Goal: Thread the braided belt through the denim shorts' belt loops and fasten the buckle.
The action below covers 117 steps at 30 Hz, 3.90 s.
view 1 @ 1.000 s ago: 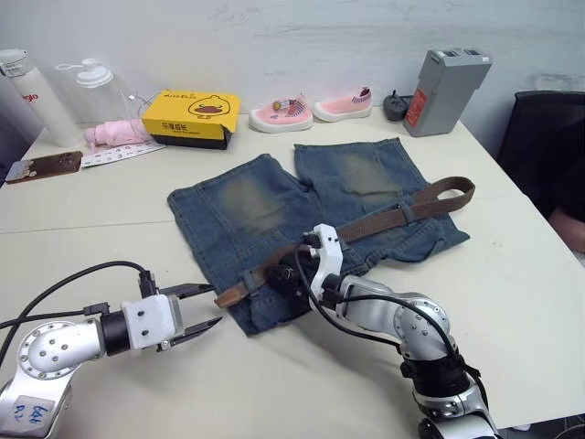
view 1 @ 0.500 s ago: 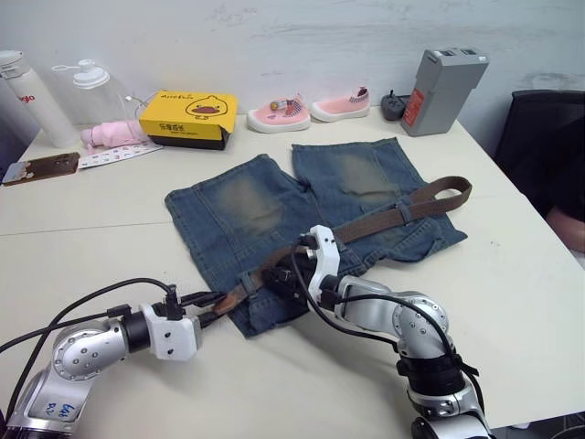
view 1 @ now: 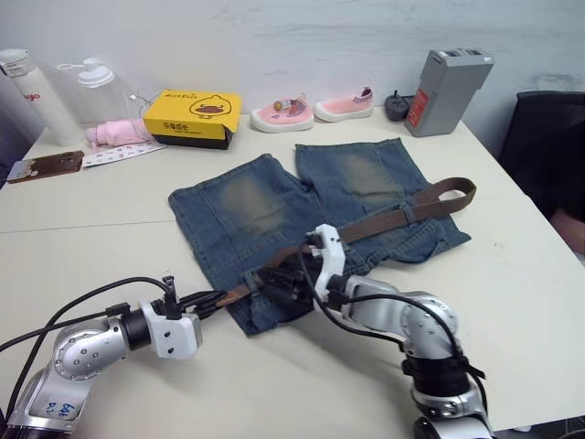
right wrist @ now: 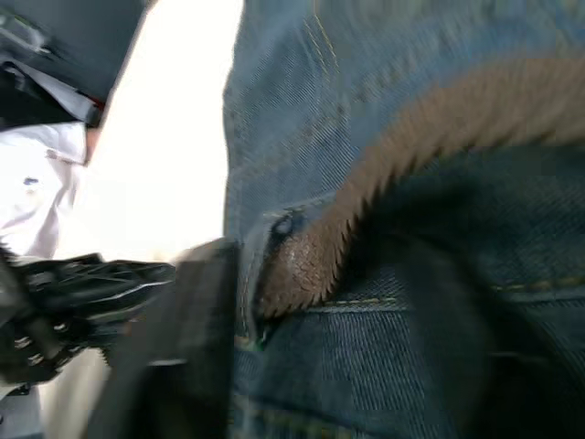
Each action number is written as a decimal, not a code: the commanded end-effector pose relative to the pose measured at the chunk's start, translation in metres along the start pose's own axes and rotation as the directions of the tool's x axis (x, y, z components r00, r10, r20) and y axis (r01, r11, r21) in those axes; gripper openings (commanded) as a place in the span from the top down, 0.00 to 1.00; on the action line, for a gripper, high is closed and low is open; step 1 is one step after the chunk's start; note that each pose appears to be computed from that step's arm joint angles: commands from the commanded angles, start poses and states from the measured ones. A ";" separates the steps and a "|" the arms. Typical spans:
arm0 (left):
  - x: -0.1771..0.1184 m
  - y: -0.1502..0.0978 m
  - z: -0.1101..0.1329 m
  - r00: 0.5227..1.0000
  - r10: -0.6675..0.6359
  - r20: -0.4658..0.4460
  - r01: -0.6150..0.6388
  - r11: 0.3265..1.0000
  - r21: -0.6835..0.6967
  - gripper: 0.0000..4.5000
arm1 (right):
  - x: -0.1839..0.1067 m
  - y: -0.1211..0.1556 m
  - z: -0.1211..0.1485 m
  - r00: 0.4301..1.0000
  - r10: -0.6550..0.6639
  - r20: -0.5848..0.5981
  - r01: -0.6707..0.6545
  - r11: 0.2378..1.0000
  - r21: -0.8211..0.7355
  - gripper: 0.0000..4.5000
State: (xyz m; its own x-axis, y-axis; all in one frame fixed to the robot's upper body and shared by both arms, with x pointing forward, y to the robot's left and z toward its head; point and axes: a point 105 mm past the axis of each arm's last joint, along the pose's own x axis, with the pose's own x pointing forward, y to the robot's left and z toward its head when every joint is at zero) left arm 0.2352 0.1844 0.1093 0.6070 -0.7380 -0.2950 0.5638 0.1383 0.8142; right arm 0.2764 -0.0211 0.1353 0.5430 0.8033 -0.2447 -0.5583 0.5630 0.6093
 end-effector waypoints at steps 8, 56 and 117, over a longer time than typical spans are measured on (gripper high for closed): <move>-0.004 0.007 0.005 1.000 0.027 0.010 -0.027 0.999 0.038 1.00 | -0.062 -0.036 0.032 0.978 -0.195 0.075 0.209 0.920 -0.331 0.51; -0.003 0.016 0.054 0.969 -0.141 0.201 0.188 0.953 -0.236 0.00 | -0.060 -0.073 0.015 0.942 -0.331 -0.051 0.285 0.872 -0.398 0.01; -0.002 0.061 -0.079 0.974 -0.204 -0.100 0.191 0.973 -0.130 0.71 | -0.125 -0.113 -0.001 0.806 -0.477 -0.350 -0.303 0.175 -0.937 0.99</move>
State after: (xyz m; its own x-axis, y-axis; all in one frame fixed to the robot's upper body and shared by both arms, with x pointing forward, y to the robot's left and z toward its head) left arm 0.3159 0.2392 0.1190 0.5276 -0.6993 -0.4824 0.7312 0.0848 0.6768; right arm 0.2848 -0.1866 0.1200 0.5783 0.4518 -0.6793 -0.7836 0.0760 -0.6166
